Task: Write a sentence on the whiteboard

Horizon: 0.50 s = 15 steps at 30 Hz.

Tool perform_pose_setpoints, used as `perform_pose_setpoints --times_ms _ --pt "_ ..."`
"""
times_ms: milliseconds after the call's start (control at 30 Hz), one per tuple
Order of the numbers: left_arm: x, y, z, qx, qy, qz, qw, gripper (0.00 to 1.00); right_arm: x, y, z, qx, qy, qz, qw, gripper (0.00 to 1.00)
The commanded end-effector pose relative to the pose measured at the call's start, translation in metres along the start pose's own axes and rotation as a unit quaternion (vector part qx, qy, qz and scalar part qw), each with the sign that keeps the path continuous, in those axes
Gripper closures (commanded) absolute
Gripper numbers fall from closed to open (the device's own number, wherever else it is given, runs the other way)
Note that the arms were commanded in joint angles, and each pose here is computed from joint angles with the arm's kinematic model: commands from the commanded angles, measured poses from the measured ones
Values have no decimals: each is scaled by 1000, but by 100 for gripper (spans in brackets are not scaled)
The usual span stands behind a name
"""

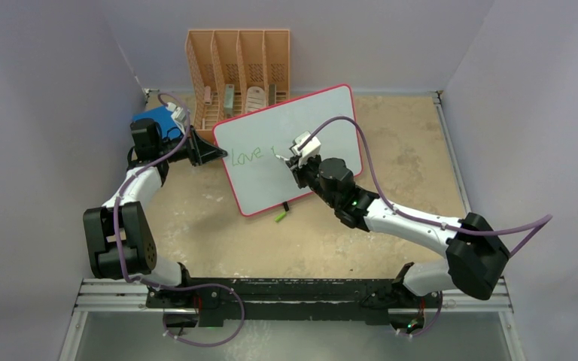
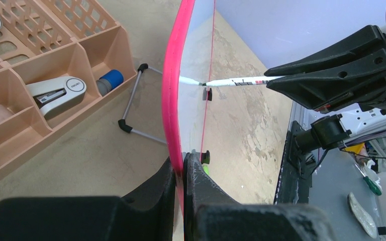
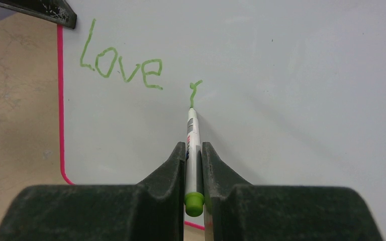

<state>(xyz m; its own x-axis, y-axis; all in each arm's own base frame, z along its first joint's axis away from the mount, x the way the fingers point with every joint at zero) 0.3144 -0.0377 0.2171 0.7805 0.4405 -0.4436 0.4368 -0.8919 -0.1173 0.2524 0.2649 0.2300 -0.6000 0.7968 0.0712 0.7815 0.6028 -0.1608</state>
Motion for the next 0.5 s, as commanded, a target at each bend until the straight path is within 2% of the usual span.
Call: perform_pose_setpoints --times_ms 0,467 --pt "-7 2 -14 -8 57 9 998 100 -3 -3 1 4 4 5 1000 100" --pt "-7 2 -15 -9 58 8 998 100 4 3 -31 -46 4 -17 999 100"
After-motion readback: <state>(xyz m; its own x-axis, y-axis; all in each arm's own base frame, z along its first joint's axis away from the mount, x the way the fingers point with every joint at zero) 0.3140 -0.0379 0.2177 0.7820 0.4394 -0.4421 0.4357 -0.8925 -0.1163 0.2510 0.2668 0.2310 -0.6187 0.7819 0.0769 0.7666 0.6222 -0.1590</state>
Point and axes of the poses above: each gripper's point midway between its finger pads, its own y axis out along the fingers, its own x axis along the line the jaws close on, z = x × y, the point moved 8 cm from there along -y, back along the fingers, and after that the axes turned 9 degrees about y, right-handed, at the moved point
